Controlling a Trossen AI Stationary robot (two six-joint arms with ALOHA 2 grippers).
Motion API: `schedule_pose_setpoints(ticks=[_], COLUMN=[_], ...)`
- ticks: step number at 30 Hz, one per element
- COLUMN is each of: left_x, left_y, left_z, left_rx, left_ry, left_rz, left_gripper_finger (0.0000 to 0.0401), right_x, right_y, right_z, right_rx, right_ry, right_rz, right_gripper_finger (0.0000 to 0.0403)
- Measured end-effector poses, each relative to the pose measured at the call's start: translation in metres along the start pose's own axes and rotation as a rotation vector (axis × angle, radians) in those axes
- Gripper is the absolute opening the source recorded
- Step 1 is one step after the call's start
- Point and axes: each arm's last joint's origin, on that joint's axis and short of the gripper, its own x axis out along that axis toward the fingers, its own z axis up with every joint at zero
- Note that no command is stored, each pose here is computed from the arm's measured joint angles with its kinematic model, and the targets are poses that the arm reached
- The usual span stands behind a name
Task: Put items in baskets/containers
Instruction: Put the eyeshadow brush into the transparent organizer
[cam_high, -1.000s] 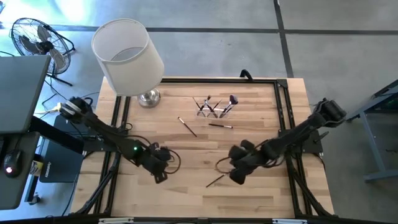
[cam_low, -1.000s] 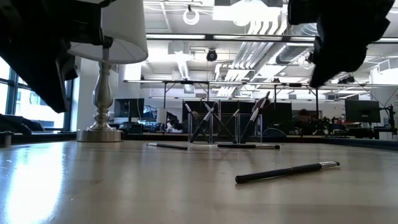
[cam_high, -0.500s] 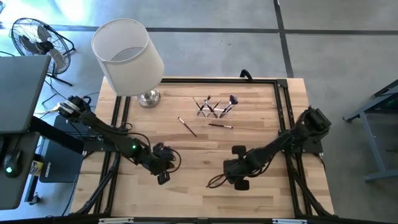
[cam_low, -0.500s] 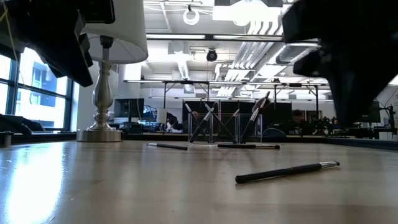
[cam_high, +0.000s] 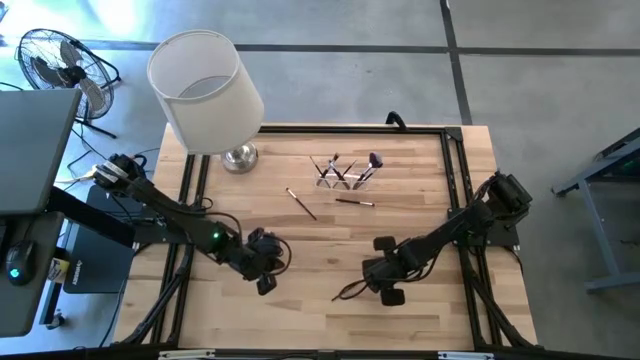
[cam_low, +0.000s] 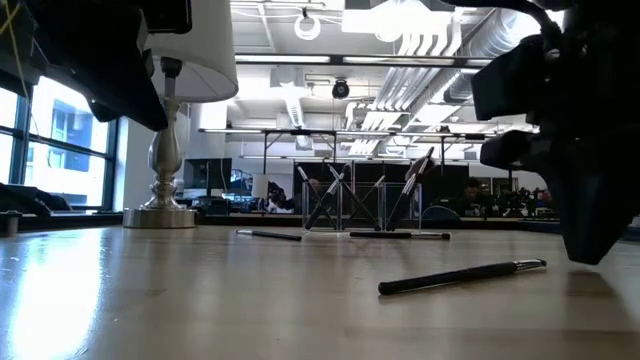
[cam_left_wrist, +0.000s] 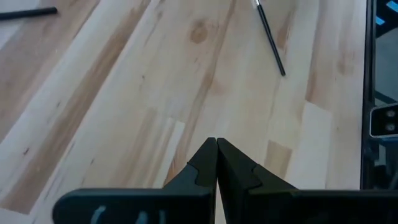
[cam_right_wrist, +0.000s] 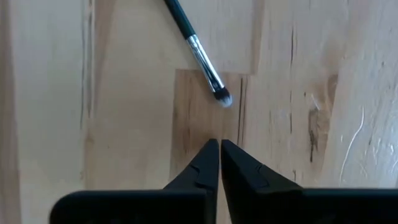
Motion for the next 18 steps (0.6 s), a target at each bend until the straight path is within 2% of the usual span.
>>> schedule_pose_setpoints(ticks=[4, 11, 15, 18], left_x=[0.000, 0.000, 0.001, 0.001], left_y=[0.000, 0.001, 0.002, 0.003], left_z=[0.000, 0.001, 0.003, 0.003], left_rx=[-0.005, -0.010, -0.019, -0.020], left_ry=[-0.005, -0.007, -0.010, -0.013], left_rz=[0.003, 0.006, 0.012, 0.015], left_gripper_finger=[0.0000, 0.0000, 0.0000, 0.0000], right_x=[0.001, 0.001, 0.001, 0.001], right_y=[-0.001, 0.000, -0.001, 0.000], right_z=[-0.001, 0.006, 0.012, 0.011], right_rx=[-0.002, -0.149, -0.225, -0.281], right_ry=[0.003, -0.106, -0.144, -0.131], right_rz=[-0.005, -0.073, -0.064, -0.024], right_gripper_finger=[0.0061, 0.0142, 0.0159, 0.0152])
